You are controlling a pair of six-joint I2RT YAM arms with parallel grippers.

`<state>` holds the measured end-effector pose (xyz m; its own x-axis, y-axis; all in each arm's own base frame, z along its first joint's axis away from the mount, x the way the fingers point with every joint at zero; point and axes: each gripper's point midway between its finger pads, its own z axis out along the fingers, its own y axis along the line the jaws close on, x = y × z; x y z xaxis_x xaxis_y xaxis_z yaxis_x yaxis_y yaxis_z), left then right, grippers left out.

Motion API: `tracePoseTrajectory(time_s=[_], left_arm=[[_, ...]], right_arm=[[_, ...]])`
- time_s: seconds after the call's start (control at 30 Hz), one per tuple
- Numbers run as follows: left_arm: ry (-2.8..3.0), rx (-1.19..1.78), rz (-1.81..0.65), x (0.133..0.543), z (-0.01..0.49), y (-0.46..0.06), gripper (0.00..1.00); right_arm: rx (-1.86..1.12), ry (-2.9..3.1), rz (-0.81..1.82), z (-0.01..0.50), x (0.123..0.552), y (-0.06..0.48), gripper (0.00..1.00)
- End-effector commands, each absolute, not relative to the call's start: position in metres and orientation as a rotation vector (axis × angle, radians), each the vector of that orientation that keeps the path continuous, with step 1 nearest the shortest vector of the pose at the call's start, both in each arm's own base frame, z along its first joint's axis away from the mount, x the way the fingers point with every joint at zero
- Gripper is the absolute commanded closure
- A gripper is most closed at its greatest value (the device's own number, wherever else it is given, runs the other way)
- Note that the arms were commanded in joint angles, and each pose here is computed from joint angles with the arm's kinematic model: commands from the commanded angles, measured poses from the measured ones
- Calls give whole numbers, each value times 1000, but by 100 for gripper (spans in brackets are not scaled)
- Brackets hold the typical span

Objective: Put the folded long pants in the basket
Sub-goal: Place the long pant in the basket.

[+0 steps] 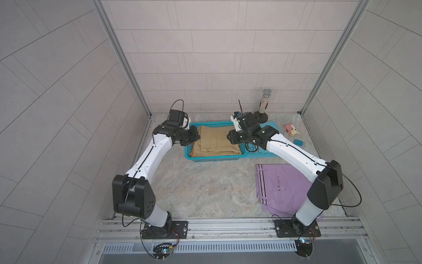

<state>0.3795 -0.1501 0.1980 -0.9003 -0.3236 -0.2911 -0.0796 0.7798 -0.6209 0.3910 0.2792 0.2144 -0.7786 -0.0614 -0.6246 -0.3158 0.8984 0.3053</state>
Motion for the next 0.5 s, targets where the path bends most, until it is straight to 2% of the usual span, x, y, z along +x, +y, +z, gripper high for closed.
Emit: tracePoseTrajectory(time_s=[0.0,0.23,0.47], left_arm=[[2638,-346,-974,389,158,-165,100],[2778,-398,-902,380,91,-158,100],[2822,-486,-885,363,56,-146,100]], right_arm=[[-250,2600,505,150,383,279,65],[-245,2772,409,74,378,266,67],[-244,2829,406,51,375,263,68]])
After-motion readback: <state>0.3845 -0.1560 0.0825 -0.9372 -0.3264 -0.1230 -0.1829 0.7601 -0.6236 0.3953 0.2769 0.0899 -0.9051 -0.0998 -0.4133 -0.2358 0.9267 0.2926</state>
